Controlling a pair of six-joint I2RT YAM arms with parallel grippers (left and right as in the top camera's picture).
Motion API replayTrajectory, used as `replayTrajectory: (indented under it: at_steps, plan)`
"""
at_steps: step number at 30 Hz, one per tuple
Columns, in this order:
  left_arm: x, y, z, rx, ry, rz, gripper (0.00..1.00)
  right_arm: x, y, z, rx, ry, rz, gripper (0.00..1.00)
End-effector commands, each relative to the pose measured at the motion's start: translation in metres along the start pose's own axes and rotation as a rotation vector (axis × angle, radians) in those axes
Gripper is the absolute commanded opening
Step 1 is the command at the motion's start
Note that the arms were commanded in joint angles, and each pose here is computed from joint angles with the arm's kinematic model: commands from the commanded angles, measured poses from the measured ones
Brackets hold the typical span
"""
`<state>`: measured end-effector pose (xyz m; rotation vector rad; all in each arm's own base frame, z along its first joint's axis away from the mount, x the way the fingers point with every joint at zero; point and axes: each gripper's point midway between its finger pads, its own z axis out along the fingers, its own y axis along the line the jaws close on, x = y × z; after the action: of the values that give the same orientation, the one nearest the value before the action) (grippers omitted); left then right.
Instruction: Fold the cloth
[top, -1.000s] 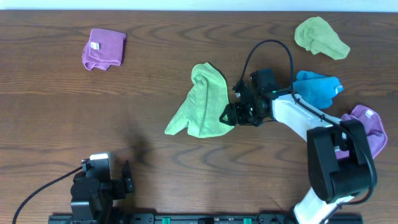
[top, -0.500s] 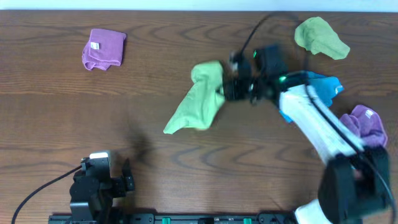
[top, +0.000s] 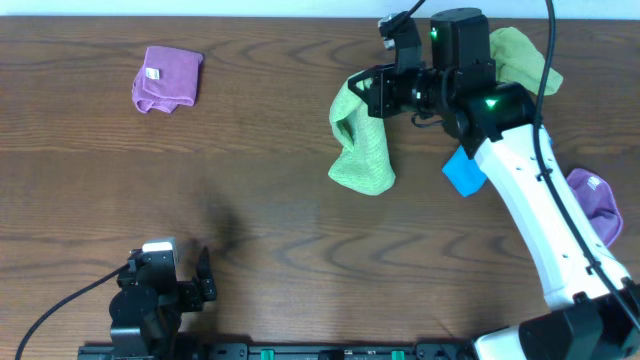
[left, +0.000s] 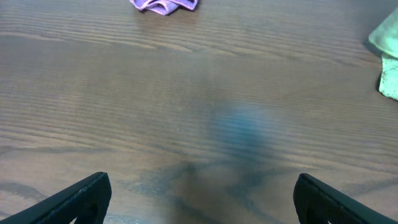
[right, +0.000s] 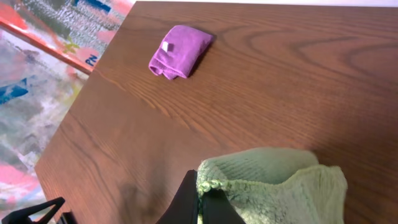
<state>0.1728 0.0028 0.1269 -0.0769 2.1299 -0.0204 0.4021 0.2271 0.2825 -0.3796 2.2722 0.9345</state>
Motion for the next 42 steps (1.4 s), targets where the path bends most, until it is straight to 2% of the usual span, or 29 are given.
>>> replayTrajectory:
  at_steps: [1, 5, 11, 17, 21, 24, 27, 28, 29, 31, 34, 36, 38, 41, 42]
  plan:
    - [0.000, -0.001, 0.000, 0.006, -0.004, 0.016, 0.95, 0.003, 0.019, 0.006, -0.040, 0.016, -0.022, 0.01]
    - [0.000, 0.000, 0.000, 0.002, -0.005, 0.016, 0.95, 0.011, 0.061, 0.005, -0.095, 0.056, -0.067, 0.01]
    - [-0.006, 0.004, 0.000, -0.022, -0.029, 0.016, 0.95, 0.024, 0.115, -0.033, -0.065, 0.164, -0.087, 0.01]
    - [-0.007, 0.004, 0.000, -0.022, -0.032, 0.015, 0.95, 0.030, 0.114, -0.040, -0.006, 0.195, -0.033, 0.01]
    - [-0.007, 0.004, 0.000, -0.022, -0.031, 0.015, 0.95, 0.026, 0.089, -0.004, 0.059, 0.207, -0.030, 0.01]
    - [-0.007, 0.004, 0.000, -0.022, -0.031, 0.015, 0.95, 0.019, 0.065, 0.059, 0.055, 0.199, -0.035, 0.01]
    - [-0.007, 0.004, 0.000, -0.023, -0.031, 0.015, 0.95, 0.018, 0.062, 0.118, -0.065, 0.193, 0.002, 0.04]
    - [-0.007, 0.004, 0.000, -0.023, -0.031, 0.015, 0.95, 0.022, 0.063, 0.130, -0.108, 0.210, 0.016, 0.07]
    - [-0.007, 0.004, 0.000, -0.022, -0.031, 0.015, 0.95, 0.028, 0.059, 0.141, -0.116, 0.229, 0.029, 0.24]
    - [-0.006, 0.004, 0.000, -0.022, -0.030, 0.016, 0.95, 0.034, 0.047, 0.148, -0.072, 0.242, 0.027, 0.46]
    - [-0.005, 0.004, 0.000, -0.023, -0.024, 0.016, 0.95, 0.029, 0.044, 0.145, -0.042, 0.220, -0.014, 0.65]
    - [-0.005, 0.004, 0.000, -0.023, -0.024, 0.016, 0.95, 0.025, 0.031, 0.134, 0.019, 0.211, -0.006, 0.73]
    - [-0.005, 0.004, 0.000, -0.023, -0.023, 0.016, 0.95, 0.032, 0.014, 0.124, 0.085, 0.248, 0.004, 0.75]
    - [-0.005, 0.004, 0.000, -0.022, -0.023, 0.015, 0.95, 0.061, -0.015, 0.103, 0.192, 0.382, 0.010, 0.77]
    - [-0.005, 0.004, 0.000, -0.022, -0.023, 0.015, 0.95, 0.083, -0.021, 0.091, 0.209, 0.482, -0.018, 0.78]
